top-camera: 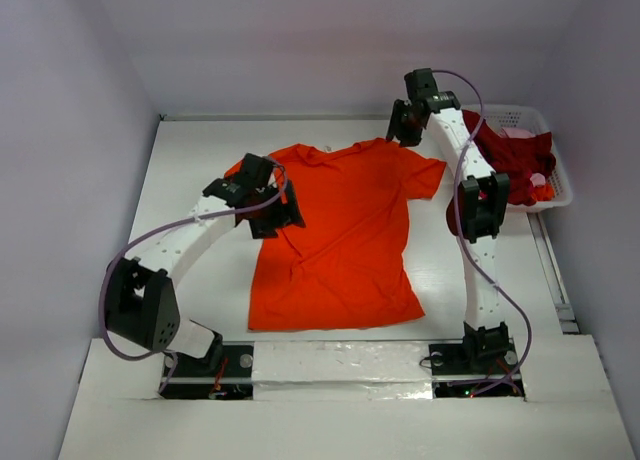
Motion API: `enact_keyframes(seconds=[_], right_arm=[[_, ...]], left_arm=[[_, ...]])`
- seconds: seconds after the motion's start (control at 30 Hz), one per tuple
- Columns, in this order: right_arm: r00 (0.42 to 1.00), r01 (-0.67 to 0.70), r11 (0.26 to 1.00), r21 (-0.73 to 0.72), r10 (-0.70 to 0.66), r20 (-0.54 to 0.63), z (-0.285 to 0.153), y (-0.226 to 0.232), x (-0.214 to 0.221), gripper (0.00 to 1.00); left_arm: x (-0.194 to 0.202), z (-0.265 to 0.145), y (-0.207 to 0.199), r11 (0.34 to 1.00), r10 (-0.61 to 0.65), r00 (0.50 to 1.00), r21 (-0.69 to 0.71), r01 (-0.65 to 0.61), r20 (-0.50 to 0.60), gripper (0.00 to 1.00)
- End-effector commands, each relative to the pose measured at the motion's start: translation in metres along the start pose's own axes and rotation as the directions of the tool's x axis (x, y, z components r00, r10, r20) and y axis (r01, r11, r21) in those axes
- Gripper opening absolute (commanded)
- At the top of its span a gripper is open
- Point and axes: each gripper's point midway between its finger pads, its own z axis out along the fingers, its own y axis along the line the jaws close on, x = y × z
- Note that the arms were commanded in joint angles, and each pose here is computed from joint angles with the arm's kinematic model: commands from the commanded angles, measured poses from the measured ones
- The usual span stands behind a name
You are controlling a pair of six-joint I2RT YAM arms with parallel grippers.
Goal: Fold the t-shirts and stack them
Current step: Flatten out the tshirt
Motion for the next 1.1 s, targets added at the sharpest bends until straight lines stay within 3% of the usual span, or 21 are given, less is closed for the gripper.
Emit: enact_keyframes(seconds=[0.0,0.03,0.07,0.17,0.2,0.3,0.53,0.57,0.73,0.87,1.07], right_arm=[[0.999,0.020,0.997,0.072,-0.023,0.039,0.003,-0.008,-0.010,0.47],[0.999,0.018,0.997,0.073,-0.021,0.033,0.008,-0.009,-0.008,0.43],[1.000,0.017,0.997,0.078,-0.019,0.019,0.018,-0.011,-0.004,0.25],[1.000,0.015,0.998,0.062,-0.015,-0.004,0.031,-0.010,0.002,0.00],[1.000,0.015,0.998,0.054,-0.015,-0.007,0.033,-0.008,0.003,0.00],[1.000,0.011,1.000,0.022,-0.011,-0.027,0.038,-0.004,0.008,0.00],[0.998,0.007,0.997,-0.073,-0.012,-0.069,0.042,0.016,0.019,0.00],[0.995,0.013,0.986,-0.164,-0.029,-0.099,0.038,0.037,0.026,0.00],[0.997,0.076,0.912,-0.403,-0.082,0.004,-0.002,0.127,0.014,0.00],[0.999,-0.009,0.903,-0.430,-0.011,-0.044,0.016,0.139,0.022,0.00],[0.996,-0.062,0.931,-0.360,0.034,-0.082,0.040,0.125,0.034,0.00]], left_arm=[[0.045,-0.007,-0.026,0.994,0.025,0.991,0.107,-0.011,-0.129,0.70],[0.054,-0.006,-0.029,0.994,0.024,0.987,0.113,-0.006,-0.157,0.67],[0.064,-0.008,-0.032,0.992,0.034,0.982,0.125,-0.011,-0.186,0.63],[0.073,-0.018,-0.043,0.989,0.033,0.978,0.148,-0.003,-0.204,0.33],[0.074,-0.020,-0.044,0.989,0.027,0.977,0.150,0.004,-0.210,0.21],[0.085,-0.023,-0.049,0.987,0.039,0.965,0.162,0.004,-0.259,0.13],[0.117,-0.001,-0.051,0.986,0.085,0.910,0.164,-0.020,-0.405,0.12],[0.116,0.001,-0.055,0.983,0.095,0.910,0.180,-0.023,-0.404,0.12],[0.121,0.020,-0.060,0.981,0.115,0.898,0.190,-0.035,-0.426,0.12],[0.133,0.030,-0.074,0.976,0.151,0.876,0.208,-0.060,-0.458,0.12],[0.162,0.052,-0.078,0.975,0.193,0.825,0.200,-0.100,-0.530,0.15]])
